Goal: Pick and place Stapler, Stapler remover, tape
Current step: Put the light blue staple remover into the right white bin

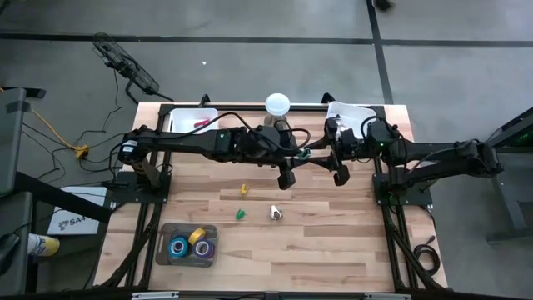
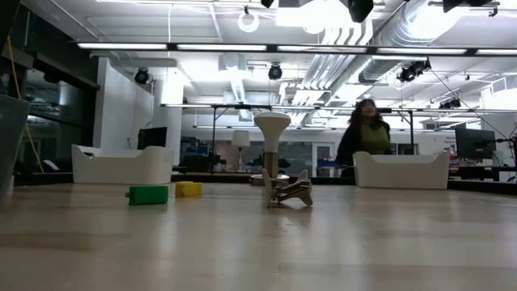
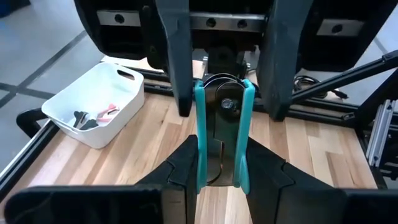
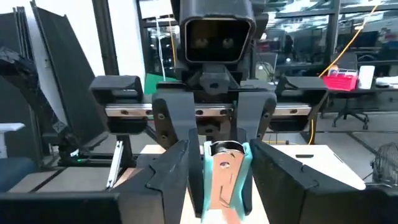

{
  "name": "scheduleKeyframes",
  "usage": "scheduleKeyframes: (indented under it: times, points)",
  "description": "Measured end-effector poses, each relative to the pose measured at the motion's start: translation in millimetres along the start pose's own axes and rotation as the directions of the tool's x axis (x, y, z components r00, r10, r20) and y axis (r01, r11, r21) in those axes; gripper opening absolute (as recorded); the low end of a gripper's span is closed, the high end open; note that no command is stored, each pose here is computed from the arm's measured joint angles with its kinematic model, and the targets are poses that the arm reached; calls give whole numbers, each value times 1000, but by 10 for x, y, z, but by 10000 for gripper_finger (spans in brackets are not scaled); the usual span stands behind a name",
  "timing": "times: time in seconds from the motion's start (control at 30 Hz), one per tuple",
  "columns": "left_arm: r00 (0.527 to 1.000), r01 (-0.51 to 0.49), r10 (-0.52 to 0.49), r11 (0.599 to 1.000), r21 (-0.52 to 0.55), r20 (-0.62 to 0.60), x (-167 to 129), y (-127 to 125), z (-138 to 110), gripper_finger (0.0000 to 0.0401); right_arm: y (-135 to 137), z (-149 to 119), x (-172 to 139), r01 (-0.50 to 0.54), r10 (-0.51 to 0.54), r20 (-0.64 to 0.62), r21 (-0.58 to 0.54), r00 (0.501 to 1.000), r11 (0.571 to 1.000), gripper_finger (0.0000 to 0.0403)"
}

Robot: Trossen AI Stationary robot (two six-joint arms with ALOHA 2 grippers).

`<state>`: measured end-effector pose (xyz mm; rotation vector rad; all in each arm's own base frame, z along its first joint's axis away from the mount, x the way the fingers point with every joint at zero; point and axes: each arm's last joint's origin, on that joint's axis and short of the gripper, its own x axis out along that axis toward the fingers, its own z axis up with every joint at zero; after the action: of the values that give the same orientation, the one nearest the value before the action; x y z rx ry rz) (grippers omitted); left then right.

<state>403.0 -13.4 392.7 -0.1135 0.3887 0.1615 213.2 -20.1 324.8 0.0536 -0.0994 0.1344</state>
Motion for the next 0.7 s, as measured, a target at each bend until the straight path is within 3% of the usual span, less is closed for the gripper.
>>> scheduleKeyframes:
  times: [0.27,0.57,0.7]
  points:
    - [1000,20,-20,1000,13,14,1,-10,14,86,24,-75,115,-19,19,-6,44,1000,999,157]
    - [999,34,-34,999,11,21,0,-15,22,86,41,-54,130,-37,36,24,47,999,998,87]
    - [999,38,-39,999,10,20,0,-15,22,86,40,-52,128,-36,35,25,51,999,998,83]
